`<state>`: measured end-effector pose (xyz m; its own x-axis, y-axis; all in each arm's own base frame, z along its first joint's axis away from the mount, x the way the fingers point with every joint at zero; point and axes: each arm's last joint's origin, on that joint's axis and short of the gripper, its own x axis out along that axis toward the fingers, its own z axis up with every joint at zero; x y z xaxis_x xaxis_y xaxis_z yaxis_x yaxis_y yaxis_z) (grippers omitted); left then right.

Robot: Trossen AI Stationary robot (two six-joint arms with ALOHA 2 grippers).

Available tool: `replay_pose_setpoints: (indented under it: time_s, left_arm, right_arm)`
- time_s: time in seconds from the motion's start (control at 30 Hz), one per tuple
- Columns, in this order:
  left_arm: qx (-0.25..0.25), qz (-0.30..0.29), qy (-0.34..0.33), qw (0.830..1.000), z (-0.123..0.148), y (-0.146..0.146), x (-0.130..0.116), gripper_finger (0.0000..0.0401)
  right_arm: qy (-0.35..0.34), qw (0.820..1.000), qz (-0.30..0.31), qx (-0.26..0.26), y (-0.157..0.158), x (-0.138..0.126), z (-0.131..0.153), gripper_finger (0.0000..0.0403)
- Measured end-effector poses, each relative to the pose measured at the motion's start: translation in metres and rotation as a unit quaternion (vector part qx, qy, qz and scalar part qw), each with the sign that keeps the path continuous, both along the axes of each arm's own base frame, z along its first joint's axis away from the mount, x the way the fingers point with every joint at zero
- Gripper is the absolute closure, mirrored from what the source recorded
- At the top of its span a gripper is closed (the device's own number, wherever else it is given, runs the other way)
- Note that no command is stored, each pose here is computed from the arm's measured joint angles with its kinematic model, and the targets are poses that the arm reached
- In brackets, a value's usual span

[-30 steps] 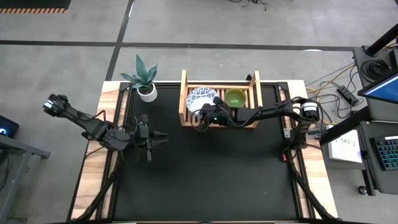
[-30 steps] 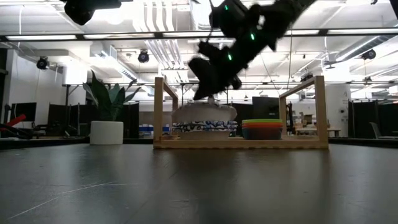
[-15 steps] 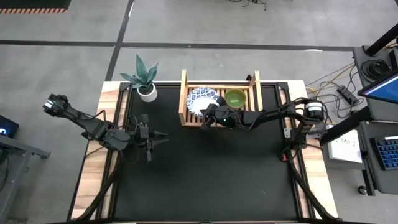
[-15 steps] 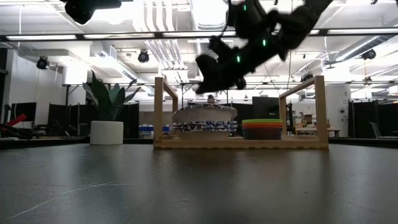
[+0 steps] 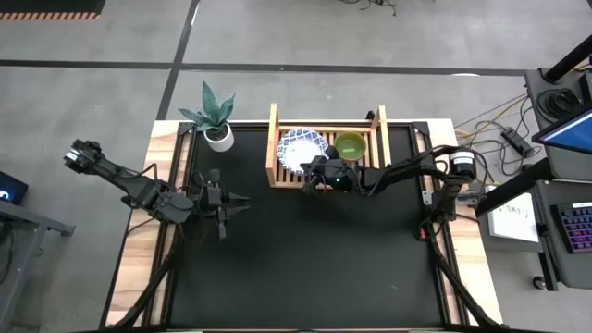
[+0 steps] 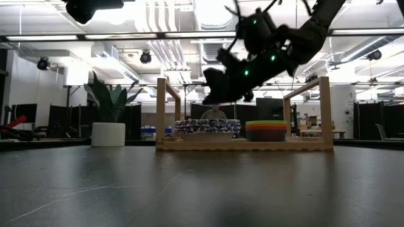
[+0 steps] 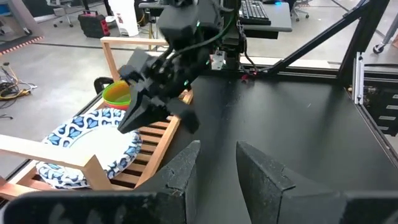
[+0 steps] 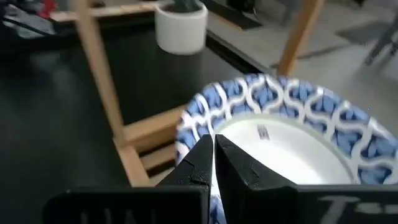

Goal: Place and stack bowls onto a shelf
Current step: Return to Home Position

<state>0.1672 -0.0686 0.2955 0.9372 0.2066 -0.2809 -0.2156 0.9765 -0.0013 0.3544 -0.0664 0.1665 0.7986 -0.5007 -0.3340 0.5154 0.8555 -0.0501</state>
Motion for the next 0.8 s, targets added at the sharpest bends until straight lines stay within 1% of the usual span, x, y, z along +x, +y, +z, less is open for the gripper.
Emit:
replay_pose_setpoints:
  time_s: [0.1,0.17,0.23,0.37,0.43,0.5,0.53,0.63,0.7,0.8]
  left_arm:
    - [-0.012,0.004,0.002,1.000,-0.004,-0.001,0.001,0.0317]
    - [-0.028,0.011,0.008,1.000,-0.011,-0.001,0.002,0.0317]
    - [-0.041,0.018,0.015,0.999,-0.020,-0.003,0.005,0.0317]
    - [-0.046,0.022,0.024,0.998,-0.043,-0.006,0.010,0.0317]
    - [-0.043,0.021,0.027,0.998,-0.052,-0.006,0.011,0.0317]
    - [-0.036,0.015,0.038,0.999,-0.058,-0.006,0.011,0.0317]
    - [-0.032,0.002,0.046,0.998,-0.060,-0.007,0.011,0.0317]
    - [-0.006,-0.051,0.064,0.997,-0.062,-0.008,0.010,0.0317]
    - [0.021,-0.078,0.066,0.995,-0.059,-0.007,0.008,0.0317]
    - [0.061,-0.077,0.062,0.993,-0.054,0.002,0.008,0.0317]
  right_arm:
    - [0.000,0.998,0.056,-0.016,0.012,-0.002,0.009,0.0394]
    - [-0.002,0.995,0.102,-0.022,0.021,-0.004,0.014,0.0394]
    - [-0.002,0.990,0.134,-0.035,0.029,-0.009,0.020,0.0394]
    - [-0.011,0.982,0.174,-0.071,0.037,-0.027,0.036,0.0394]
    - [-0.022,0.973,0.216,-0.080,0.040,-0.038,0.043,0.0394]
    - [-0.035,0.962,0.257,-0.085,0.042,-0.053,0.049,0.0394]
    - [-0.044,0.958,0.270,-0.086,0.043,-0.061,0.051,0.0394]
    - [-0.056,0.956,0.273,-0.092,0.043,-0.085,0.053,0.0394]
    - [-0.072,0.955,0.271,-0.101,0.044,-0.099,0.054,0.0394]
    - [-0.102,0.950,0.271,-0.115,0.045,-0.118,0.054,0.0394]
